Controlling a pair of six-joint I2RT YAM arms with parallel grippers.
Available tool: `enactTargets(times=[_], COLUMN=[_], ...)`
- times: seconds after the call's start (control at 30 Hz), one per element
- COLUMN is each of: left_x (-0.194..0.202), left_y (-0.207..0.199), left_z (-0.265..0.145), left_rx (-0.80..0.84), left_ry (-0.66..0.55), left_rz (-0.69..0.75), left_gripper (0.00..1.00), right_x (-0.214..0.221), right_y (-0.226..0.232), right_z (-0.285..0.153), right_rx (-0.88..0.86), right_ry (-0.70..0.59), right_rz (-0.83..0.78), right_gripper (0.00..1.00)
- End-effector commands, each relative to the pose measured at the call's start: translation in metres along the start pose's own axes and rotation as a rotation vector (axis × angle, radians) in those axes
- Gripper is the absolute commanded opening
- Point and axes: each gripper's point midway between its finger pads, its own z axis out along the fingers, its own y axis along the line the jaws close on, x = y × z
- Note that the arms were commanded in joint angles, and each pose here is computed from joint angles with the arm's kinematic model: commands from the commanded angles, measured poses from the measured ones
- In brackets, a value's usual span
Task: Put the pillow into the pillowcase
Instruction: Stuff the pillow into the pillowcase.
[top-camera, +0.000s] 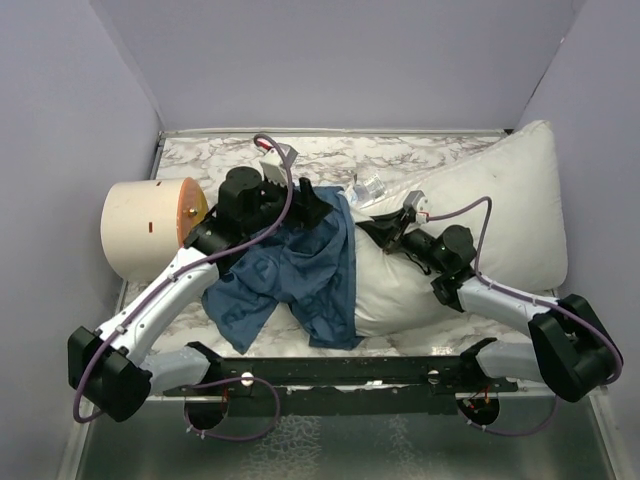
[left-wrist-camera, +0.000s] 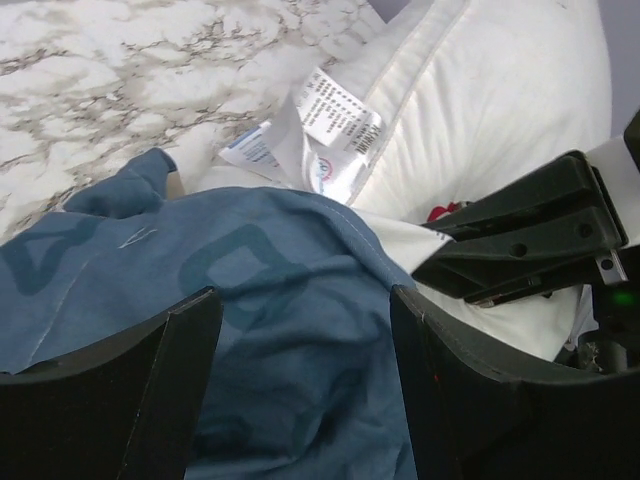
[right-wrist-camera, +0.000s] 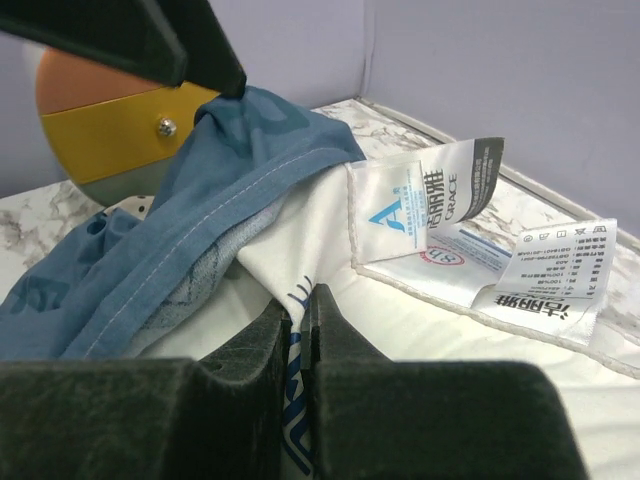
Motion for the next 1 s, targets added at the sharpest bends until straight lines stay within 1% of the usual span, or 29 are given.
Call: enactTargets(times=[0.0,0.1,0.23,0.33,0.4,0.47,0.5,0.57,0.63,0.77,0.83,0.87,0.97], left_x=[-0.014,-0.023,-0.025,-0.013,-0.001,0.012,0.009,0.016,0.024,0.046,0.056,0.058,0.06], left_y=[0.019,0.032,0.037,0.035,0.029,0.023,0.018,0.009,0.002,-0.019,-0.023,-0.024,-0.026], left_z=[-0.018,-0.017,-0.001,0.02,0.033,0.044,0.049,0.059,0.067,0.067,0.064,0.062,0.06], left_rx=[-0.136,-0.22,-0.222,-0.137,-0.046,0.037,0.073,0.148,0.203,0.354,0.391,0.399,0.419], left_ry=[0.031,0.055,0.1,0.168,0.217,0.27,0.274,0.305,0.329,0.374,0.388,0.394,0.404], left_rz=[-0.015,-0.001,0.026,0.082,0.113,0.118,0.118,0.086,0.023,-0.076,-0.102,-0.108,-0.116], left_gripper=[0.71,0.74,0.77,0.79,0.81,0.84,0.84,0.86,0.88,0.9,0.88,0.86,0.69], right_x=[0.052,0.06,0.067,0.069,0.068,0.067,0.066,0.066,0.066,0.062,0.056,0.054,0.045], right_y=[0.017,0.023,0.026,0.026,0.025,0.025,0.026,0.026,0.027,0.025,0.02,0.017,0.003], right_z=[-0.027,-0.037,-0.047,-0.049,-0.049,-0.049,-0.049,-0.05,-0.051,-0.054,-0.052,-0.051,-0.043], right_rx=[-0.008,-0.006,0.009,0.016,0.019,0.014,0.01,0.007,0.009,0.028,0.05,0.063,0.121], right_ry=[0.16,0.171,0.18,0.192,0.195,0.201,0.2,0.204,0.209,0.21,0.211,0.219,0.229], right_rz=[0.094,0.124,0.141,0.136,0.13,0.124,0.119,0.115,0.114,0.113,0.108,0.107,0.099], right_gripper=[0.01,0.01,0.01,0.01,0.01,0.01,0.01,0.01,0.01,0.01,0.02,0.02,0.02])
